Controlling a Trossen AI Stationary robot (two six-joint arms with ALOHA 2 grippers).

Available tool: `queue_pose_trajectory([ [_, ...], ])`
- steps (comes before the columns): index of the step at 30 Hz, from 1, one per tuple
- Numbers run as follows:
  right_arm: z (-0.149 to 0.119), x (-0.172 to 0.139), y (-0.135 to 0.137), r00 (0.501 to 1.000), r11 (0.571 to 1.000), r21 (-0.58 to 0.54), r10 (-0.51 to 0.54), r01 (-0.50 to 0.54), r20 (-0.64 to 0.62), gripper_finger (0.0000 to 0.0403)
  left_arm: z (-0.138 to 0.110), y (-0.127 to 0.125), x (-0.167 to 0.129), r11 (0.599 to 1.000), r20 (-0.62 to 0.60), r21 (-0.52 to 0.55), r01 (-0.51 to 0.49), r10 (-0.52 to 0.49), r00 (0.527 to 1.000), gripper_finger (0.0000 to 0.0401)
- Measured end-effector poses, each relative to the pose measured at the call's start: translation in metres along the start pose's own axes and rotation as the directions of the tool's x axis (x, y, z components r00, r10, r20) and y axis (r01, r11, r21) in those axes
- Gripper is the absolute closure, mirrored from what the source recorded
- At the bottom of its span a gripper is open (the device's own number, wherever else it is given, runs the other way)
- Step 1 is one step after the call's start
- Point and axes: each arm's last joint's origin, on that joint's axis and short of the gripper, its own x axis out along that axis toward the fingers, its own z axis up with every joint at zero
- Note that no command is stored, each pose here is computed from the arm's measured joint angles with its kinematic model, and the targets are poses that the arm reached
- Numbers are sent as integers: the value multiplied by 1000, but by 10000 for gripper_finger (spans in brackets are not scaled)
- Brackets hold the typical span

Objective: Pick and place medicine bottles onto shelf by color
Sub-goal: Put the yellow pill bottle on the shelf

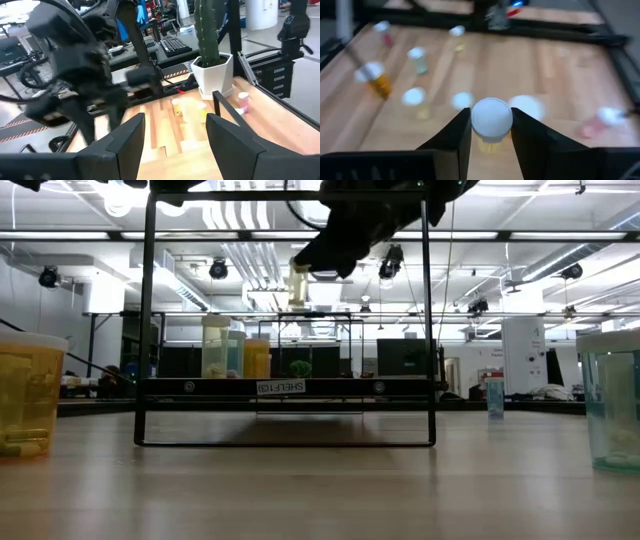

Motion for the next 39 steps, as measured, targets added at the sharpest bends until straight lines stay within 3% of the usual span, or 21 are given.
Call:
queue_pose_trajectory([
  [6, -8, 0, -32, 996, 985, 152, -86, 82, 19, 293, 1, 5, -7, 996, -23, 21, -90, 90, 996, 207],
  [13, -6, 19, -62, 992, 978, 169, -124, 120, 14, 293, 5, 12, -20, 973, -21, 98, -211, 214, 977, 207],
  [17, -17, 37, -78, 990, 972, 188, -138, 139, -16, 293, -1, 13, -27, 963, -55, 139, -232, 241, 969, 207],
  [39, -49, 79, -92, 988, 965, 219, -154, 148, 8, 293, -11, 17, -48, 945, -28, 141, -294, 301, 953, 207],
])
